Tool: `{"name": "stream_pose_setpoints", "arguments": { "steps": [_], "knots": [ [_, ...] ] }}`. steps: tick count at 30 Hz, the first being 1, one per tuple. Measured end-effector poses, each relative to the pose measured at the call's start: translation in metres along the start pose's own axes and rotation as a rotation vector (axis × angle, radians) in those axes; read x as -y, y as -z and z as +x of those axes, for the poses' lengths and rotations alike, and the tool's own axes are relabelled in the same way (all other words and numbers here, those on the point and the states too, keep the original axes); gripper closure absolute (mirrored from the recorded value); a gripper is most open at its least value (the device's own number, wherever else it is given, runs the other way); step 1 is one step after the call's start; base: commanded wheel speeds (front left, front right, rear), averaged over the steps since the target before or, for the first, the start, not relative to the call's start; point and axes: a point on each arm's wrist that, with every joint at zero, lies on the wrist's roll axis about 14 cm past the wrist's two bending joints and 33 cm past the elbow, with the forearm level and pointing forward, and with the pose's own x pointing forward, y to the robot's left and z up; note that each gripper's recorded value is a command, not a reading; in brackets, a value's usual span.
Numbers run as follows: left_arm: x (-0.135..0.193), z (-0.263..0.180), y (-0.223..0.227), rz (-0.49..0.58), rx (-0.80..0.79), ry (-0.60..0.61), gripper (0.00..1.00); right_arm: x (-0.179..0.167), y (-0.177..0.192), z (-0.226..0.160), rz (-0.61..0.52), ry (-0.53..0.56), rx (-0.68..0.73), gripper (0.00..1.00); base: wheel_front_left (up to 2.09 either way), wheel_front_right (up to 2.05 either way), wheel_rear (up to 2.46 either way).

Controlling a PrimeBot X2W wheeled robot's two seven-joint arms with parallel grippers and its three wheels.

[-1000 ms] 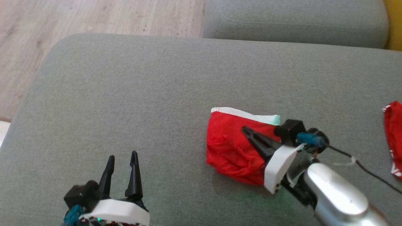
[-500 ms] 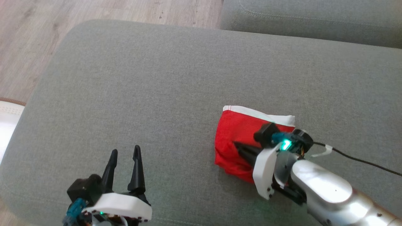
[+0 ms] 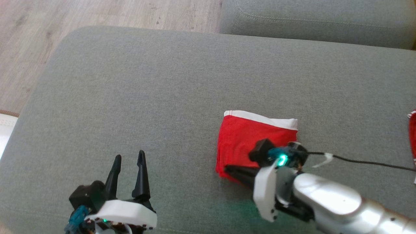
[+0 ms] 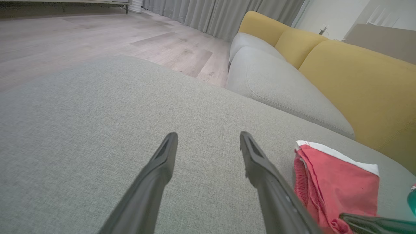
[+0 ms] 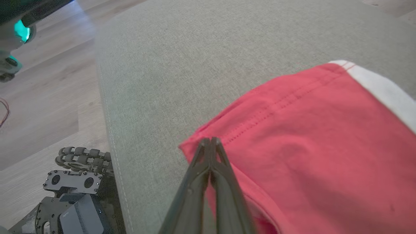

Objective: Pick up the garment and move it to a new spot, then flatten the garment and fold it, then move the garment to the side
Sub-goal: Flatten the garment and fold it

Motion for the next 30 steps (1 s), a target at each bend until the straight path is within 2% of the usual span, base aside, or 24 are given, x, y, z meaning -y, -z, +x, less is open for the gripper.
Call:
{"name": "stream_pose_setpoints", "arguments": {
  "steps": [8,14,17,19,21,23,24,27,30],
  "knots": [
    [-0.002,-0.001,-0.002,0.0,0.007,-0.008,0.0,-0.03,-0.016,0.02,0.012,-0.062,0.047,1.0,0.0,0.0,0.0],
    [-0.001,-0.003,-0.007,0.0,0.025,-0.002,0.0,-0.024,-0.035,0.018,0.017,-0.024,0.174,1.0,0.0,0.0,0.0],
    [-0.003,-0.007,-0.008,0.0,0.033,-0.006,0.0,-0.007,-0.056,0.008,0.02,0.037,0.271,1.0,0.0,0.0,0.0],
    [-0.001,-0.009,-0.007,0.003,0.032,-0.001,0.0,0.007,-0.071,-0.002,0.028,0.088,0.336,0.84,0.0,0.0,0.0],
    [0.001,-0.012,-0.007,0.007,0.033,0.009,0.0,0.021,-0.082,-0.013,0.033,0.146,0.398,0.58,0.0,0.0,0.0],
    [0.005,-0.011,-0.008,0.015,0.038,0.027,0.0,0.04,-0.094,-0.029,0.042,0.219,0.462,0.07,0.0,0.0,0.0],
    [0.007,-0.011,-0.01,0.021,0.042,0.036,0.0,0.051,-0.099,-0.038,0.051,0.26,0.495,0.0,0.0,0.0,0.0],
    [0.015,-0.01,-0.011,0.034,0.048,0.065,0.0,0.082,-0.101,-0.067,0.093,0.393,0.569,0.0,0.0,0.0,0.0],
    [0.024,-0.01,-0.01,0.056,0.051,0.097,0.0,0.107,-0.079,-0.096,0.165,0.533,0.598,0.0,0.0,0.0,0.0]
  ]
}}
